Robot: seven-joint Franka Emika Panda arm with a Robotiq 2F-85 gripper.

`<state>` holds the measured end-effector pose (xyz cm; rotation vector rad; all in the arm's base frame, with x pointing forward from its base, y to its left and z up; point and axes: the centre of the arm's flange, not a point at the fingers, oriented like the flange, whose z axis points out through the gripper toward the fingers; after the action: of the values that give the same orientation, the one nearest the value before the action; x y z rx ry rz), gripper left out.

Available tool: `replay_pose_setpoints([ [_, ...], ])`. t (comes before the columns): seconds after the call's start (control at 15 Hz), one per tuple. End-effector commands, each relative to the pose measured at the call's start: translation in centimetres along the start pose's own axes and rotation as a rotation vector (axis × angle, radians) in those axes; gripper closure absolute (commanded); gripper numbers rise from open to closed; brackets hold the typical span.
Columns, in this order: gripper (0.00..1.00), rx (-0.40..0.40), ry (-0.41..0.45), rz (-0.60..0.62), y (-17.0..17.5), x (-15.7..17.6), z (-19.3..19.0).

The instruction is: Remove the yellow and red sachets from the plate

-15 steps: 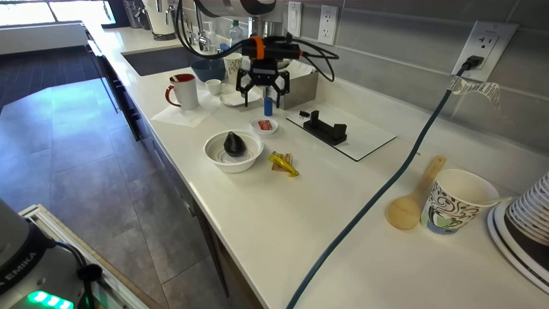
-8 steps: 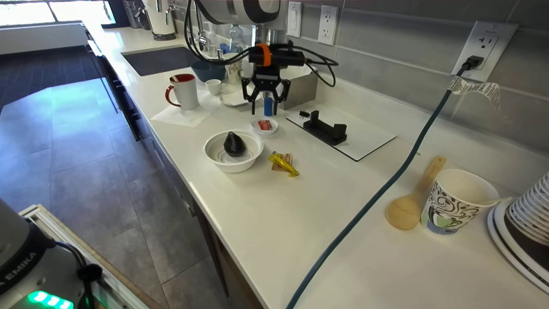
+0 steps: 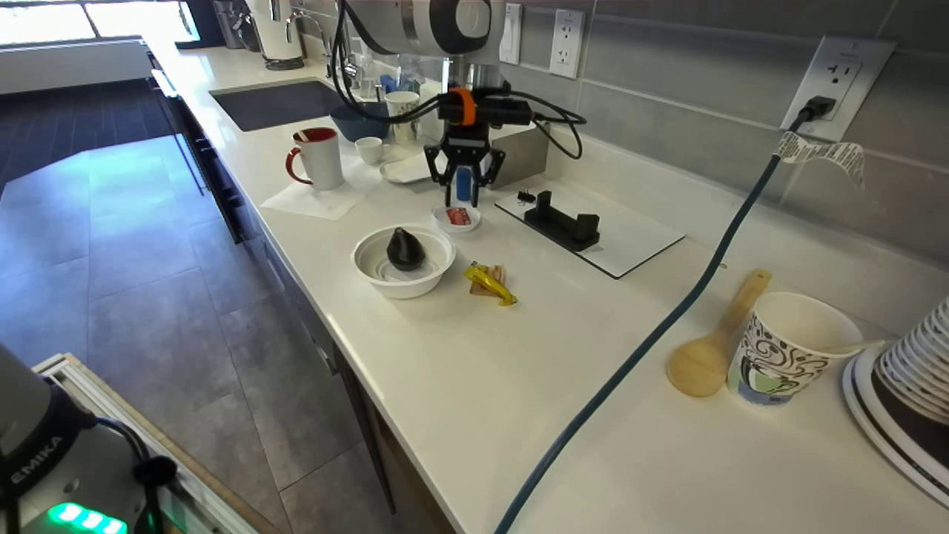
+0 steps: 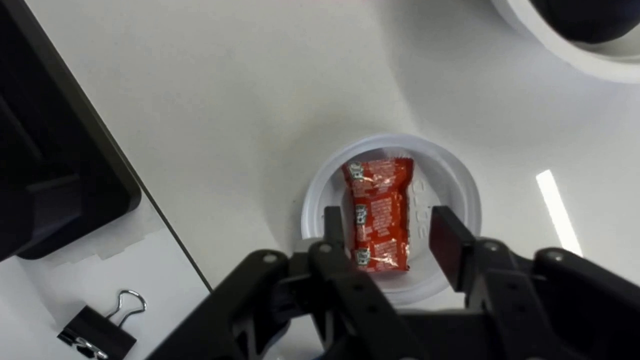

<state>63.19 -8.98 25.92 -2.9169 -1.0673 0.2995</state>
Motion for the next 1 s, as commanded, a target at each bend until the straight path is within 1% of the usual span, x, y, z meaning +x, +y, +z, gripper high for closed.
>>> replay_pose_setpoints([
  [0.0,0.55,0.017,0.008,-0.012,1.1,1.1,0.5],
  [0.13,0.48,0.022,0.001,-0.016,1.1,1.3,0.9],
  [0.27,0.38,0.026,-0.005,-0.018,1.1,1.5,1.2],
  [0.33,0.38,0.025,-0.008,-0.015,1.2,1.6,1.4],
  [0.4,0.41,0.025,-0.01,-0.015,1.2,1.6,1.6],
  [0.47,0.4,0.027,-0.011,-0.015,1.3,1.7,1.7],
  [0.53,0.45,0.03,-0.013,-0.015,1.4,1.7,1.9],
  [0.6,0.46,0.033,-0.014,-0.015,1.4,1.7,2.0],
  [0.67,0.52,0.034,-0.015,-0.015,1.5,1.7,2.2],
  [0.73,0.51,0.036,-0.016,-0.016,1.5,1.8,2.2],
  [0.8,0.57,0.036,-0.016,-0.017,1.5,1.8,2.1],
  [0.87,0.67,0.033,-0.014,-0.017,1.5,1.8,2.0],
  [0.93,0.8,0.031,-0.011,-0.018,1.4,1.7,1.7],
])
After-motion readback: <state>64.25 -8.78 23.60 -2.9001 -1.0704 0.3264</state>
